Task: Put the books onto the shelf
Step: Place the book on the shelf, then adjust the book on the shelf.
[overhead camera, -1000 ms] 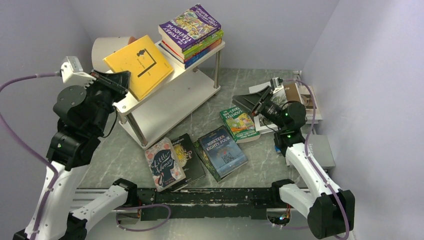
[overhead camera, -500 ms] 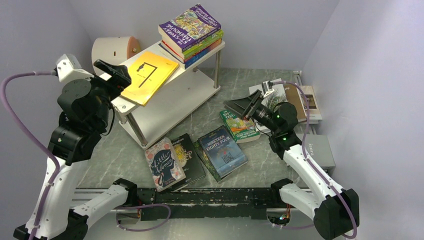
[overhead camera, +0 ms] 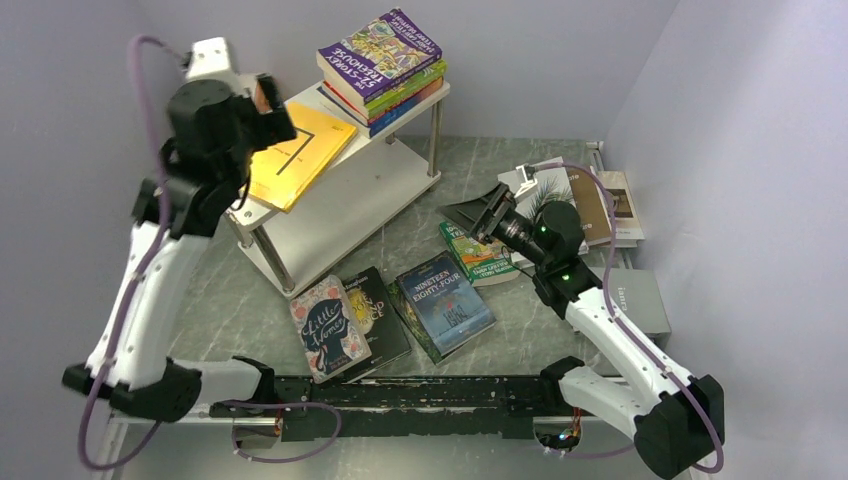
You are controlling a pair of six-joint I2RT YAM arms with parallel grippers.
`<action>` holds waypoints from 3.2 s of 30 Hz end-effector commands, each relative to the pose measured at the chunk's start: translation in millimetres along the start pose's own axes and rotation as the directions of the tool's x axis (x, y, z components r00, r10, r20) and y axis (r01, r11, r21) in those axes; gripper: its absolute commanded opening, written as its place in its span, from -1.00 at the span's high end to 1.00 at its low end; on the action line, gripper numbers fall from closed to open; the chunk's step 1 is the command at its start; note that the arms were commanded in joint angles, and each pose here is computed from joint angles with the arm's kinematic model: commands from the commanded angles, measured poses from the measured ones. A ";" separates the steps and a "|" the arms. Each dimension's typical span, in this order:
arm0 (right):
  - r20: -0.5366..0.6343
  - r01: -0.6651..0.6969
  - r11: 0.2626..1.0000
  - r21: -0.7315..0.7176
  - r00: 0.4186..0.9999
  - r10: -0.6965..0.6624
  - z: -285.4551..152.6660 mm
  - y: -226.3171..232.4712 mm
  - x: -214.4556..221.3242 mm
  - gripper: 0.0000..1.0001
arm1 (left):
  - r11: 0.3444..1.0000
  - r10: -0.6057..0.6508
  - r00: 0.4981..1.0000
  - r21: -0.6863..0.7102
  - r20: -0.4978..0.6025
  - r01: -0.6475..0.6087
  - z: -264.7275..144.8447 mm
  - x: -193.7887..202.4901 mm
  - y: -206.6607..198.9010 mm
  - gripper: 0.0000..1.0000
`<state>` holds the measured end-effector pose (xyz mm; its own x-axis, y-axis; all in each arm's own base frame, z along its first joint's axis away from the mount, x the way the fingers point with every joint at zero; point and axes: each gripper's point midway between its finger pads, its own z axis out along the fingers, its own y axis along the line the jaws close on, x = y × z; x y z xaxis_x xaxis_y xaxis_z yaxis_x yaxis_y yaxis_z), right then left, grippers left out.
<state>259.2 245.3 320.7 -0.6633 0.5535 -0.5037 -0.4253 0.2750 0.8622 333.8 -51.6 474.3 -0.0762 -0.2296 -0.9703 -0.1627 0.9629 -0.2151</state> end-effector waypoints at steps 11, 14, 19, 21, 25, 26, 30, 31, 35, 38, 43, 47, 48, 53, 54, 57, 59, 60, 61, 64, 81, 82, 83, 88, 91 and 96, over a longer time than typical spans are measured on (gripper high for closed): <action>-0.081 0.194 0.981 0.019 0.978 -0.192 40.9 28.6 46.1 -0.40 | 0.977 0.157 0.959 0.177 -0.238 -0.116 81.4 50.8 -1.7 -0.94; -0.086 0.208 0.978 0.017 0.975 -0.205 52.0 33.9 51.9 -0.38 | 0.963 0.152 0.951 0.258 -0.270 -0.081 82.8 62.6 -6.1 -0.85; -0.062 0.258 0.966 0.031 0.965 -0.256 73.3 43.8 56.2 -0.33 | 0.946 0.131 0.941 0.323 -0.311 -0.025 80.0 78.5 -7.5 -0.64; -0.029 0.265 0.964 0.027 0.964 -0.264 79.3 48.8 54.8 -0.23 | 0.947 0.128 0.939 0.321 -0.319 -0.020 81.2 81.7 -4.3 -0.64; 0.007 0.275 0.961 0.031 0.961 -0.275 91.1 51.9 55.3 -0.11 | 0.936 0.141 0.926 0.353 -0.351 -0.008 88.3 92.9 -3.5 -0.66; 0.011 0.279 0.960 0.032 0.960 -0.279 94.5 52.7 56.0 -0.10 | 0.932 0.143 0.922 0.363 -0.361 -0.002 89.9 95.8 -4.3 -0.64; 0.011 0.296 0.955 -0.005 0.955 -0.296 106.8 65.1 66.5 -0.07 | 0.896 0.169 0.916 0.445 -0.363 0.010 90.7 100.8 -12.8 -0.54; 0.010 0.303 0.953 -0.010 0.953 -0.303 109.9 67.6 68.5 -0.05 | 0.880 0.178 0.916 0.474 -0.359 0.015 90.2 100.9 -16.5 -0.50; 0.028 0.319 0.946 -0.061 0.948 -0.318 118.2 83.7 73.7 0.02 | 0.819 0.196 0.922 0.573 -0.335 0.033 89.4 95.6 -32.2 -0.29; 0.018 0.333 0.938 -0.095 0.943 -0.333 125.0 93.7 82.2 0.12 | 0.786 0.204 0.925 0.616 -0.322 0.041 91.7 92.7 -41.0 -0.14; -0.003 0.343 0.932 -0.120 0.938 -0.346 136.4 101.4 94.9 0.23 | 0.760 0.195 0.930 0.647 -0.310 0.057 96.1 87.1 -49.7 -0.06; -0.004 0.343 0.931 -0.127 0.938 -0.346 141.7 105.7 97.4 0.34 | 0.768 0.193 0.932 0.638 -0.306 0.051 103.7 84.4 -49.6 -0.05; -0.001 0.342 0.931 -0.125 0.939 -0.345 143.1 105.8 96.6 0.38 | 0.766 0.193 0.932 0.641 -0.306 0.052 104.5 84.0 -50.3 -0.03; -0.017 0.348 0.927 -0.142 0.935 -0.354 151.1 112.2 99.7 0.52 | 0.762 0.189 0.935 0.645 -0.299 0.053 108.9 81.5 -52.5 -0.01; -0.010 0.350 0.925 -0.150 0.935 -0.355 152.0 114.8 98.7 0.53 | 0.766 0.188 0.936 0.641 -0.298 0.051 110.5 80.7 -52.0 -0.01; 0.004 0.363 0.918 -0.158 0.930 -0.367 155.3 118.7 95.8 0.36 | 0.770 0.183 0.937 0.636 -0.299 0.053 113.2 78.6 -52.4 -0.06; 0.005 0.364 0.918 -0.159 0.930 -0.367 157.5 121.1 94.5 0.09 | 0.770 0.178 0.937 0.635 -0.301 0.058 114.1 77.6 -53.0 -0.13; 0.004 0.363 0.920 -0.150 0.930 -0.367 160.0 120.0 94.5 0.06 | 0.769 0.175 0.936 0.636 -0.304 0.063 114.2 77.6 -53.6 -0.18; 0.005 0.364 0.921 -0.141 0.930 -0.367 162.4 119.5 93.5 0.04 | 0.767 0.174 0.935 0.638 -0.309 0.068 114.0 78.5 -54.1 -0.21; 0.008 0.359 0.928 -0.101 0.933 -0.360 170.9 114.5 90.7 0.04 | 0.798 0.158 0.932 0.599 -0.325 0.073 121.5 78.6 -39.8 -0.30; 0.036 0.301 0.953 -0.009 0.953 -0.301 195.0 96.5 88.5 0.58 | 0.766 0.191 0.912 0.637 -0.362 0.093 120.1 100.0 -41.0 -0.13; 0.038 0.301 0.954 -0.006 0.953 -0.300 195.6 96.0 88.3 0.58 | 0.765 0.188 0.913 0.637 -0.362 0.095 120.2 99.8 -41.1 -0.12; 0.039 0.301 0.954 -0.004 0.953 -0.300 196.4 96.0 87.6 0.59 | 0.763 0.187 0.913 0.640 -0.362 0.097 120.2 99.9 -41.7 -0.12; 0.042 0.299 0.954 0.003 0.953 -0.299 198.2 97.2 85.5 0.60 | 0.765 0.181 0.916 0.637 -0.359 0.099 122.4 98.2 -42.2 -0.12; 0.041 0.314 0.949 -0.030 0.949 -0.313 191.8 98.2 88.9 0.41 | 0.781 0.182 0.915 0.619 -0.360 0.088 127.0 96.9 -39.1 -0.16; 0.067 0.333 0.939 -0.084 0.942 -0.328 176.5 107.1 85.9 0.03 | 0.791 0.178 0.917 0.606 -0.356 0.082 128.9 94.0 -36.2 -0.40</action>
<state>275.0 470.8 348.7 -0.4949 0.4370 -0.7511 -0.6194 0.4287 0.6576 454.3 -96.7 375.0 -0.4534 -0.0836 -0.8874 0.4757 0.8193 -0.3202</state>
